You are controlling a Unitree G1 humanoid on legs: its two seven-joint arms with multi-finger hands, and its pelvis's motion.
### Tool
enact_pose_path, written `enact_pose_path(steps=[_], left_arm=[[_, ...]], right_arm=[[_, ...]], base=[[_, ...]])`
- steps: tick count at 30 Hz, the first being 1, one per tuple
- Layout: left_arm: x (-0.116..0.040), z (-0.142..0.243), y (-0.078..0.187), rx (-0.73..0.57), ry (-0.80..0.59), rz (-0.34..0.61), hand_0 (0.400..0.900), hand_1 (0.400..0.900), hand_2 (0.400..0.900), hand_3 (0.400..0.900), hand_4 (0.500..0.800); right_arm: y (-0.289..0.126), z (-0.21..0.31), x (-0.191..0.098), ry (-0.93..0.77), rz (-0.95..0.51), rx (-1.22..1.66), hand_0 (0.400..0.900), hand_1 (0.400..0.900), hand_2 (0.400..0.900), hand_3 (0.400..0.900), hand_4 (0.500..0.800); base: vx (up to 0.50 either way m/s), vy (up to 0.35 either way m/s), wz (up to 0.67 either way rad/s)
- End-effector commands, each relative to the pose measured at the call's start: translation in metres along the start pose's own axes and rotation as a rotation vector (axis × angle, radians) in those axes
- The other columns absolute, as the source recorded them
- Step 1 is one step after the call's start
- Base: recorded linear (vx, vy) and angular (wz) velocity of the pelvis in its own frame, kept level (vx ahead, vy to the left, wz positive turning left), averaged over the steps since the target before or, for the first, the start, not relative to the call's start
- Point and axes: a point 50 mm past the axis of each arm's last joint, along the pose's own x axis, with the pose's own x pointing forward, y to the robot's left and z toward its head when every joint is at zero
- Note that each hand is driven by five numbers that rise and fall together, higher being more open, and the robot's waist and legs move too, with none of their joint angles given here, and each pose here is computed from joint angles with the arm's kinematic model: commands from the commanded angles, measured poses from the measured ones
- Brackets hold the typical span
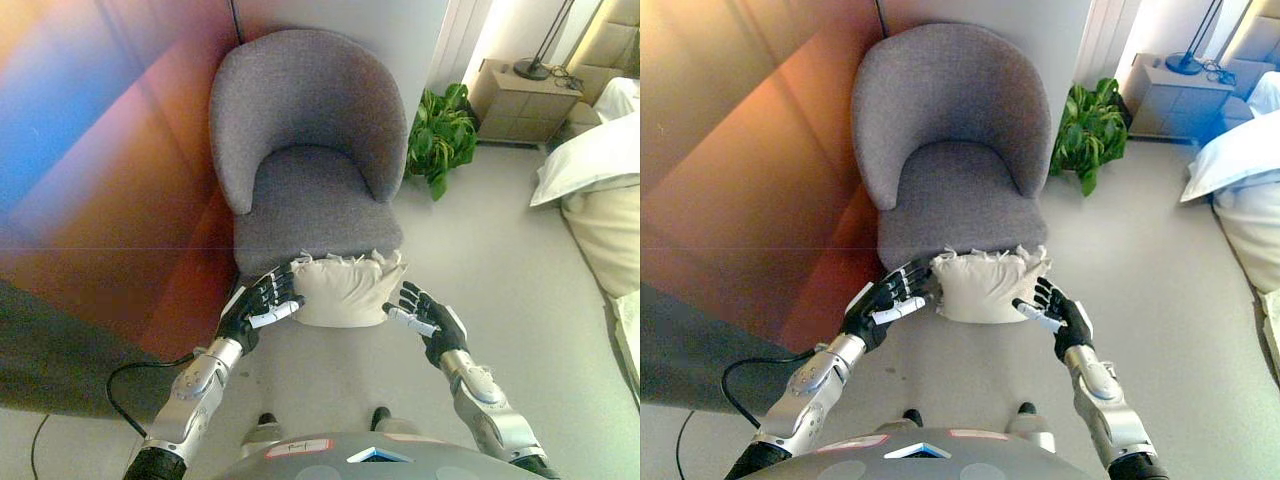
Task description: Pick up the pillow and put it on the sofa.
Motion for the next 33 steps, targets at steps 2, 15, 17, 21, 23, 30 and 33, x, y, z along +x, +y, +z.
enact_pose_path(steps=[2, 15, 17, 21, 23, 30, 33], left_arm=[[0.015, 0.058, 0.0, 0.107, -0.274, -0.062, 0.9, 0.9, 0.9, 0.9, 0.8], [0.015, 0.057, -0.006, 0.076, -0.297, -0.075, 0.9, 0.9, 0.9, 0.9, 0.8], [0.014, 0.058, -0.008, 0.071, -0.303, -0.079, 0.9, 0.9, 0.9, 0.9, 0.8], [0.01, 0.057, -0.008, 0.059, -0.313, -0.067, 0.9, 0.9, 0.9, 0.9, 0.8], [0.009, 0.057, -0.007, 0.058, -0.314, -0.065, 0.9, 0.9, 0.9, 0.9, 0.8], [-0.001, 0.044, -0.006, 0.03, -0.298, -0.044, 0.9, 0.9, 0.9, 0.9, 0.8], [-0.002, 0.046, 0.001, 0.011, -0.294, -0.016, 0.9, 0.9, 0.9, 0.9, 0.8]], right_arm=[[0.011, 0.05, 0.012, -0.227, 0.042, 0.019, 0.9, 0.9, 0.9, 0.9, 0.8], [0.004, 0.058, 0.013, -0.245, 0.047, -0.023, 0.9, 0.9, 0.9, 0.9, 0.8], [0.001, 0.058, 0.013, -0.244, 0.047, -0.033, 0.9, 0.9, 0.9, 0.9, 0.8], [-0.004, 0.054, 0.012, -0.227, 0.05, -0.052, 0.9, 0.9, 0.9, 0.9, 0.8], [-0.003, 0.054, 0.011, -0.227, 0.05, -0.054, 0.9, 0.9, 0.9, 0.9, 0.8], [-0.002, 0.045, 0.005, -0.23, 0.07, -0.095, 0.9, 0.9, 0.9, 0.9, 0.8], [-0.004, 0.047, 0.008, -0.215, 0.08, -0.116, 0.9, 0.9, 0.9, 0.9, 0.8]], base=[[0.051, -0.065, -0.01], [0.037, -0.083, -0.01], [0.077, -0.119, -0.19], [0.189, 0.0, -0.19], [0.225, 0.077, -0.13], [0.487, 0.214, -0.37], [0.572, 0.255, -0.42]])
